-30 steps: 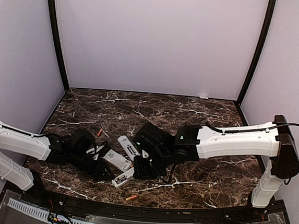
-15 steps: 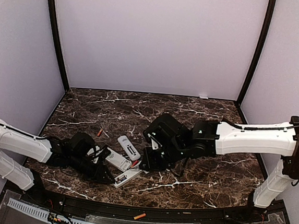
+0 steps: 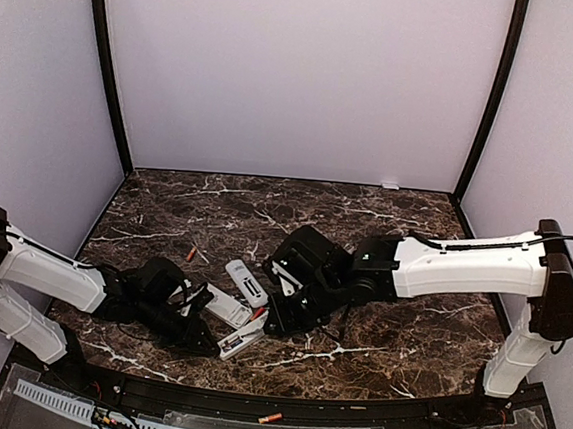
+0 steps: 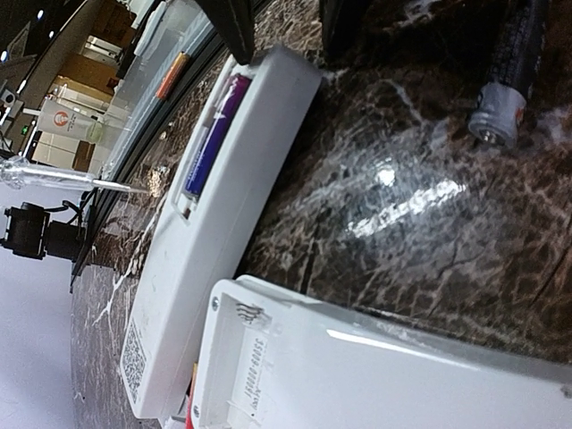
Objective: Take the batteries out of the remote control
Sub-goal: Remove the battery from the remote control without the battery cover.
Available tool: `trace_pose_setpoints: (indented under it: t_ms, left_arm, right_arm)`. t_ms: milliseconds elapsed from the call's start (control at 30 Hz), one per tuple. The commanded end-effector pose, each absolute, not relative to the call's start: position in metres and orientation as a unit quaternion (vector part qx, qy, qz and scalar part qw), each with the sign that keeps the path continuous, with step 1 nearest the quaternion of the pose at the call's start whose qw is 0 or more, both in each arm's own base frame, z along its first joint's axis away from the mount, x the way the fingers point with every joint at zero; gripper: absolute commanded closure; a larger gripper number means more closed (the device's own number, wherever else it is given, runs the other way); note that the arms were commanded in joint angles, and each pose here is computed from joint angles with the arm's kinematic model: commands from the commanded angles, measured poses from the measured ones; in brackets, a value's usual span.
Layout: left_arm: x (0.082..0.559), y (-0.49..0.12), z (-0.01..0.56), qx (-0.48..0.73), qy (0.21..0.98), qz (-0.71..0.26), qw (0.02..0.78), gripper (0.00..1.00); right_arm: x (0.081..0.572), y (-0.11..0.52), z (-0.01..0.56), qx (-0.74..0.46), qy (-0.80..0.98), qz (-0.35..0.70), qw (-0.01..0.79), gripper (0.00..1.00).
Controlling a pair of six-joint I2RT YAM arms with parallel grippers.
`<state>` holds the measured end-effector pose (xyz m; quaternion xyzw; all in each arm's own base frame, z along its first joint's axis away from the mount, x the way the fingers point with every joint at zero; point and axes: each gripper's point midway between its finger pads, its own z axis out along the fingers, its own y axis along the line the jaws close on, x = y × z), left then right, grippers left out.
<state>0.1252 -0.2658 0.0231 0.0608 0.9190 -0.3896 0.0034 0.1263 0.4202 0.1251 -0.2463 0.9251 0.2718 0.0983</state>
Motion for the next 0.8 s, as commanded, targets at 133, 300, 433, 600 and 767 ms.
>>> trace_pose_setpoints:
  t_ms: [133,300,433,600,767]
  left_arm:
    - [0.122,-0.264,0.017,0.064,0.92,-0.386,-0.004,0.8]
    - [0.122,-0.264,0.016,0.063,0.921,-0.384,-0.006,0.81]
    - [0.122,-0.264,0.016,0.064,0.921,-0.385,-0.005,0.82]
    - [0.122,-0.265,0.016,0.065,0.921,-0.385,-0.006,0.83]
    - [0.122,-0.264,0.016,0.065,0.921,-0.384,-0.006,0.84]
  right_arm:
    - [0.128,0.427,0.126,-0.263,0.921,0.271,0.096,1.0]
    - [0.128,0.425,0.12,-0.267,0.924,0.258,0.093,1.0]
    - [0.13,0.423,0.118,-0.266,0.926,0.25,0.095,1.0]
    - [0.129,0.425,0.114,-0.265,0.927,0.25,0.089,1.0]
    - [0.128,0.424,0.11,-0.26,0.929,0.251,0.084,1.0]
